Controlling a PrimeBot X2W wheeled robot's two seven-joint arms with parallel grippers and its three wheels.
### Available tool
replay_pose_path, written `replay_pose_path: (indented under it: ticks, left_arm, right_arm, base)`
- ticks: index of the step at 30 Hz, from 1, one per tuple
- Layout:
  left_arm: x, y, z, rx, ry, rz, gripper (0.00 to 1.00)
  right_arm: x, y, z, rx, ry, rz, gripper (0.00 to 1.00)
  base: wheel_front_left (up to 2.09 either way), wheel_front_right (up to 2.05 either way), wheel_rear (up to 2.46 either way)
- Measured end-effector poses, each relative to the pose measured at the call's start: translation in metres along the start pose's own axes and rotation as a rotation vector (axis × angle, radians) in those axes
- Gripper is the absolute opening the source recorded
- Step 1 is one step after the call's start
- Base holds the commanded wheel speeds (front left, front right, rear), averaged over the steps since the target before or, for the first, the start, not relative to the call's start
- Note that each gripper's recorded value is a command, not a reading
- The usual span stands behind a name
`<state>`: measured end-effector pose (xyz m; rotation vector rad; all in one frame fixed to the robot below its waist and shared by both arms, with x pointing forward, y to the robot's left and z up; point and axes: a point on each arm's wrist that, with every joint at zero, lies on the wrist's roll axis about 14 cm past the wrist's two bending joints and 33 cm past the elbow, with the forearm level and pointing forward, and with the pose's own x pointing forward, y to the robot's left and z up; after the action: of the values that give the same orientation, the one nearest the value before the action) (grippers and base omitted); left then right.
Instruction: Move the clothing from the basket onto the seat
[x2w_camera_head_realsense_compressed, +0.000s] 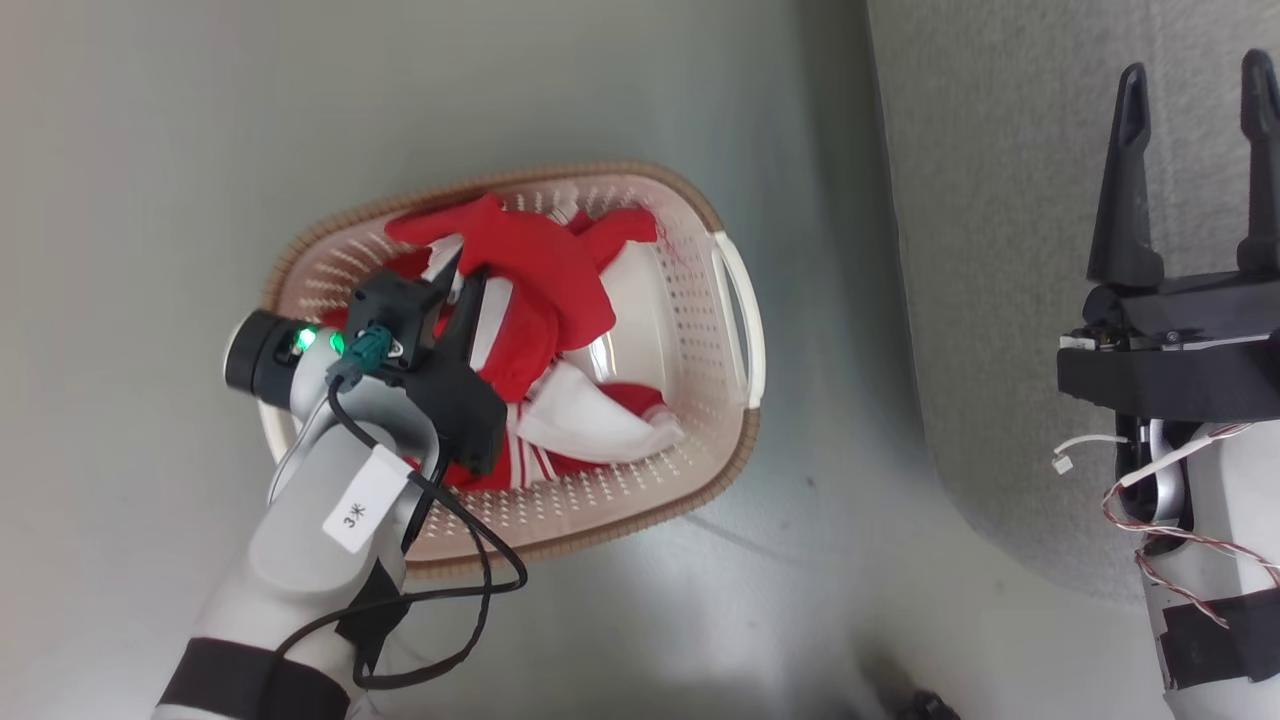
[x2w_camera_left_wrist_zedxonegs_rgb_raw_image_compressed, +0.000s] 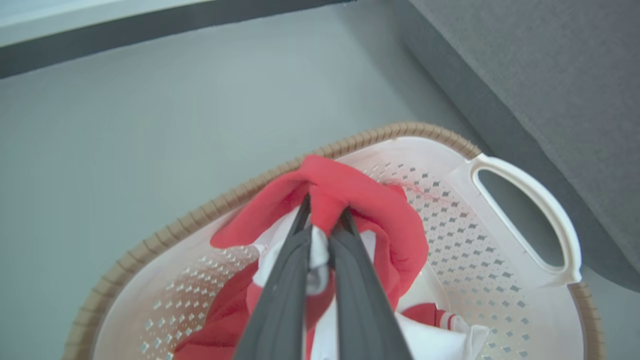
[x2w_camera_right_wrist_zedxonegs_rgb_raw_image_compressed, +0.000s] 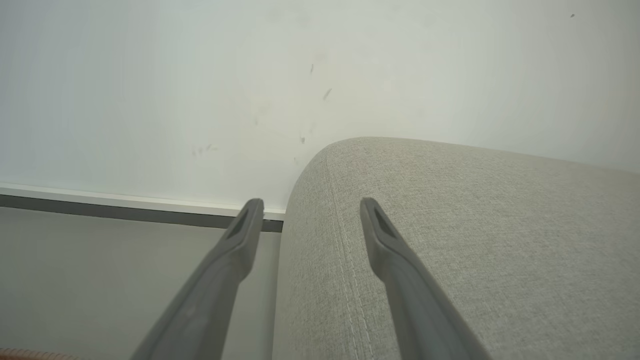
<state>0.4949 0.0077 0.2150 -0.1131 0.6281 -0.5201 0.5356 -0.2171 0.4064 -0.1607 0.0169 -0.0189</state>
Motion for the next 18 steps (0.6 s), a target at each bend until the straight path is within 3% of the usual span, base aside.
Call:
replay_pose_path:
  ticks: [18]
  left_arm:
    - [-0.078,-0.014,0.205,0.177,-0.501,-0.001,0.0]
  right_arm:
    - [-0.021,0.026,0.051,0.073,-0.052,0.07,1.0]
  base:
    - [0.0,0.0,0.0]
